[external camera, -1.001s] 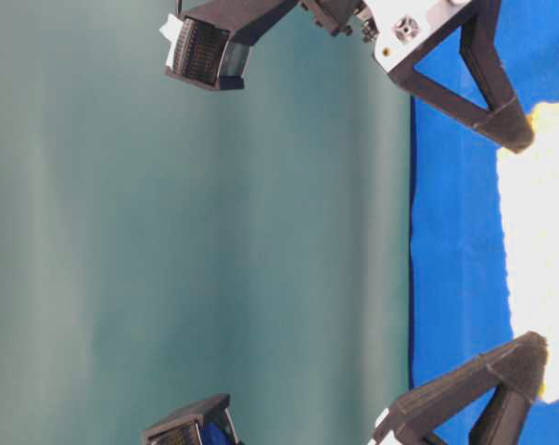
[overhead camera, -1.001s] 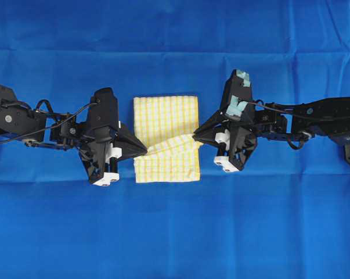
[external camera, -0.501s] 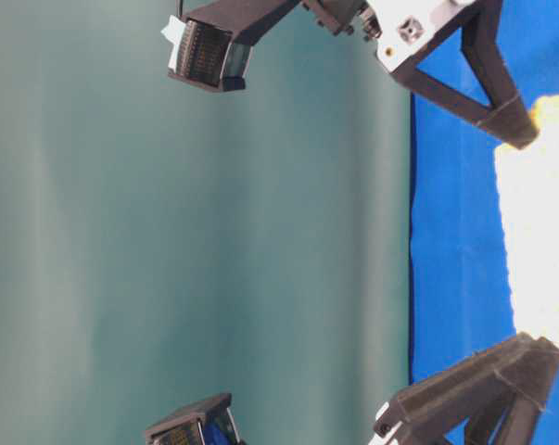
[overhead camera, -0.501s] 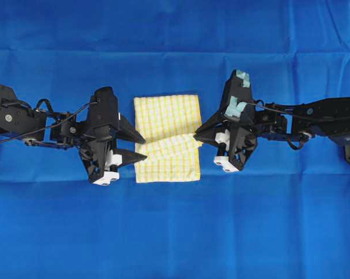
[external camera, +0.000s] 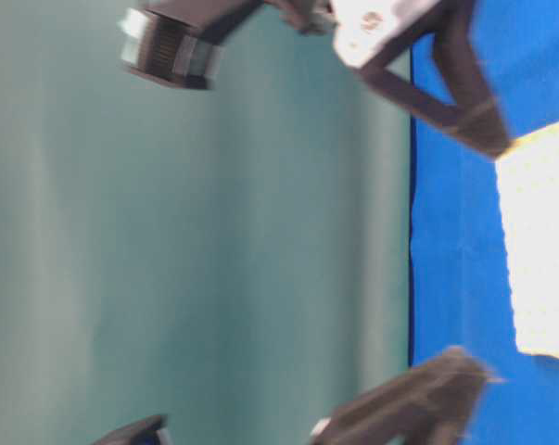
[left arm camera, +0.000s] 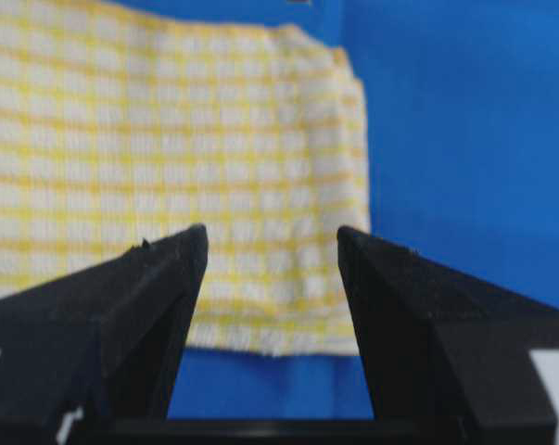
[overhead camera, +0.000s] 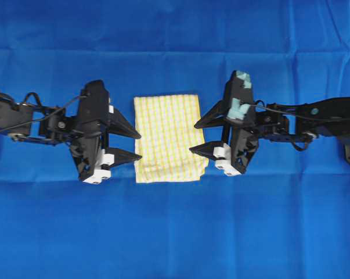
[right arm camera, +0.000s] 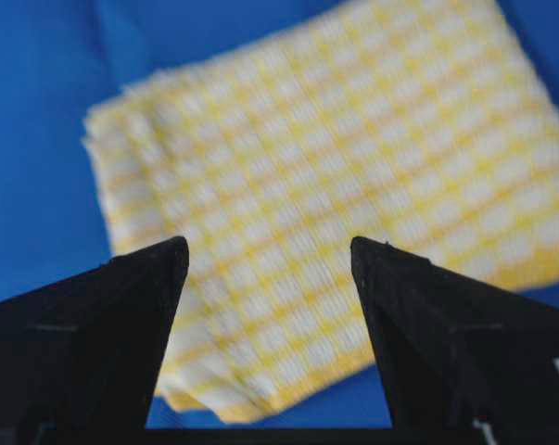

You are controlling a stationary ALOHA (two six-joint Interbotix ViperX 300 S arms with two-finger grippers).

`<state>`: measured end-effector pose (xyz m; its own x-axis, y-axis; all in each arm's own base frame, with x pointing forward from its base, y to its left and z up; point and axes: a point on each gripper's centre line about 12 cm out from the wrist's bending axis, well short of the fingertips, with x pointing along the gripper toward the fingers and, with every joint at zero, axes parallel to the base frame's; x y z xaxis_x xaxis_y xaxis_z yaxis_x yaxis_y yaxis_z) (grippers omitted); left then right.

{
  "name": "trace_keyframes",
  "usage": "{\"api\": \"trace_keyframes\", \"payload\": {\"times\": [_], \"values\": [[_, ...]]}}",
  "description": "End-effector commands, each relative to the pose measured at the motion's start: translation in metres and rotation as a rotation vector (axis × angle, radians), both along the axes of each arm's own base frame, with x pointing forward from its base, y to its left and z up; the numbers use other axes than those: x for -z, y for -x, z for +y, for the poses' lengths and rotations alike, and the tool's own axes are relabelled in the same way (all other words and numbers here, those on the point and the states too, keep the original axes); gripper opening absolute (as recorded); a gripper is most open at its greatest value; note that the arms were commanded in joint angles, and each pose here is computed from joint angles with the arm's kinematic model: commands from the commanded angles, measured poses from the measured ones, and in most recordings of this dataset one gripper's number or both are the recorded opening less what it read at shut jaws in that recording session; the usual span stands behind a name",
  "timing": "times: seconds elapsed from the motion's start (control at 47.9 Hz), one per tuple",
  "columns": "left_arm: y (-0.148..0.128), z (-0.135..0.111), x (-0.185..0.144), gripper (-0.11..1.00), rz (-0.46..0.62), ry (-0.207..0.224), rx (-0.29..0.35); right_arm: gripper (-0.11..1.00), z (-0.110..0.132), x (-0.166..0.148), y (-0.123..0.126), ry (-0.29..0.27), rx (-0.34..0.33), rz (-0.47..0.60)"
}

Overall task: Fold the yellow towel.
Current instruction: 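Open both grippers and pull them away from the folded towel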

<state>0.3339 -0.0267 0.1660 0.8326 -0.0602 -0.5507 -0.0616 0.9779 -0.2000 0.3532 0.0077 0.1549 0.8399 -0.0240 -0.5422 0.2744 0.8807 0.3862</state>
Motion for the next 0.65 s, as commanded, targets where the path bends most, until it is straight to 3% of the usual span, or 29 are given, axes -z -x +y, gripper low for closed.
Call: {"api": "trace_keyframes", "payload": {"times": [0.0, 0.334, 0.626], "values": [[0.004, 0.001, -0.021, 0.50, -0.058, 0.000, 0.003, 0.71, 0.002, -0.035, 0.000, 0.029, -0.033, -0.096], [0.042, 0.009, -0.057, 0.50, -0.189, -0.043, 0.013, 0.70, -0.001, -0.092, 0.038, 0.144, -0.122, -0.179], [0.091, 0.015, -0.076, 0.50, -0.312, -0.051, 0.005, 0.70, -0.012, -0.118, 0.093, 0.230, -0.119, -0.252]]}}
